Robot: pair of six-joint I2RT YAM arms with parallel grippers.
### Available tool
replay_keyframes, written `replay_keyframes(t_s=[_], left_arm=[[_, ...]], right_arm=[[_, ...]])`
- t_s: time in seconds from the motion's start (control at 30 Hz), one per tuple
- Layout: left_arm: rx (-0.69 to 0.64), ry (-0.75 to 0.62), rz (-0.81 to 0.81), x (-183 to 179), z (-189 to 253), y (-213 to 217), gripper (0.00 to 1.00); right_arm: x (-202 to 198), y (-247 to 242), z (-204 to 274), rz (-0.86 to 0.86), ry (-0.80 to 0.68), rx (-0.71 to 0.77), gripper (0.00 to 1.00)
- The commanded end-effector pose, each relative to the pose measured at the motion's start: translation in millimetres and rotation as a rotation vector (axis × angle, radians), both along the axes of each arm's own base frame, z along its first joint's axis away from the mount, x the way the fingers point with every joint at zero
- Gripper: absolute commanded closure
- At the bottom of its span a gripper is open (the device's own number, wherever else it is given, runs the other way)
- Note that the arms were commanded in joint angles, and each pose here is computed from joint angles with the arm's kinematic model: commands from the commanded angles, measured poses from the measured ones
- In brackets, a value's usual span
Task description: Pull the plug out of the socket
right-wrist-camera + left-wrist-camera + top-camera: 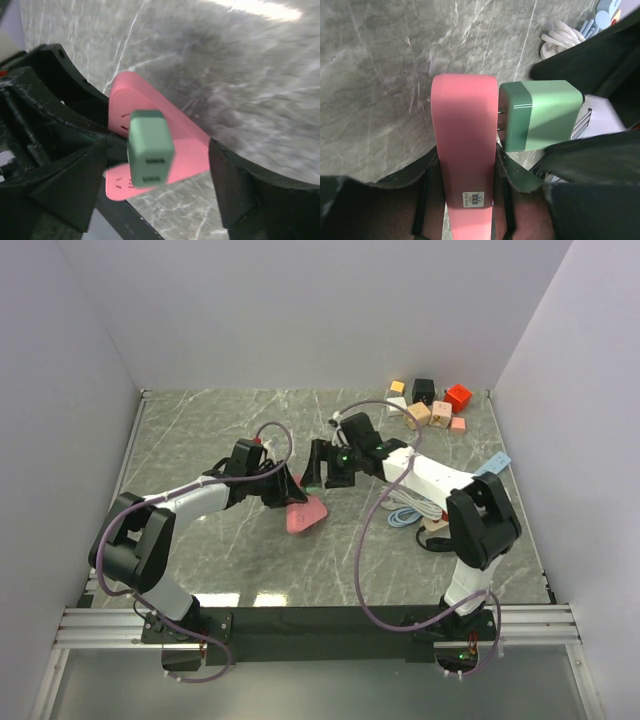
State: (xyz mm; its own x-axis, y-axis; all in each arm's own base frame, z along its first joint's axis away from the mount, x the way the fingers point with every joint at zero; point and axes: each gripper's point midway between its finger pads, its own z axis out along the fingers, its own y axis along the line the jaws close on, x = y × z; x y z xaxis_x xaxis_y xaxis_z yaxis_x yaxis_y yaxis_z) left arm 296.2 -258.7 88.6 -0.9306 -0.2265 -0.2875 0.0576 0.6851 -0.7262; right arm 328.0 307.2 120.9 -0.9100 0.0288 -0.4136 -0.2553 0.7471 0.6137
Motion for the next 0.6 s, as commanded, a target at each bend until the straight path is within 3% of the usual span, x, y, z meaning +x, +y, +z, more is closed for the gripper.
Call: replay_keyframes(t_s=[0.0,0.07,0.17,0.2,0.3,0.33,0.57], left_arm=[[-0.059,-0.059,-0.019,9.3,25.5,-12.0,1.00],[-0.064,-0.062,-0.013,9.7,27.0,-12.1,0.99],[-0.075,-0.067,-0.017,9.9,28.5,-13.5,0.99],[-0.078,-0.064,-0.018,9.1,28.1,-13.7,0.99],[-0.069,-0.054,-0.015,7.5,23.3,-12.2,0.99],[-0.062,-0.053,-0.015,6.8,21.4,-11.2,0.99],[0.038,0.006,0.012,-5.6,-14.0,6.4,0.99]], right_arm=[[-0.5,25.4,6.8,0.050,-0.002,0.043,0.14],[-6.4,35.6,3.9,0.072,0.031,0.071,0.18],[-6.3,36.8,0.1,0.066,0.044,0.081,0.40],[-2.6,33.8,-0.4,0.051,0.038,0.075,0.60],[11.1,16.5,3.0,-0.002,0.039,0.076,0.96],[14.2,9.5,11.0,-0.016,0.031,0.091,1.00],[43.7,-90.8,90.7,-0.180,-0.108,0.151,1.00]])
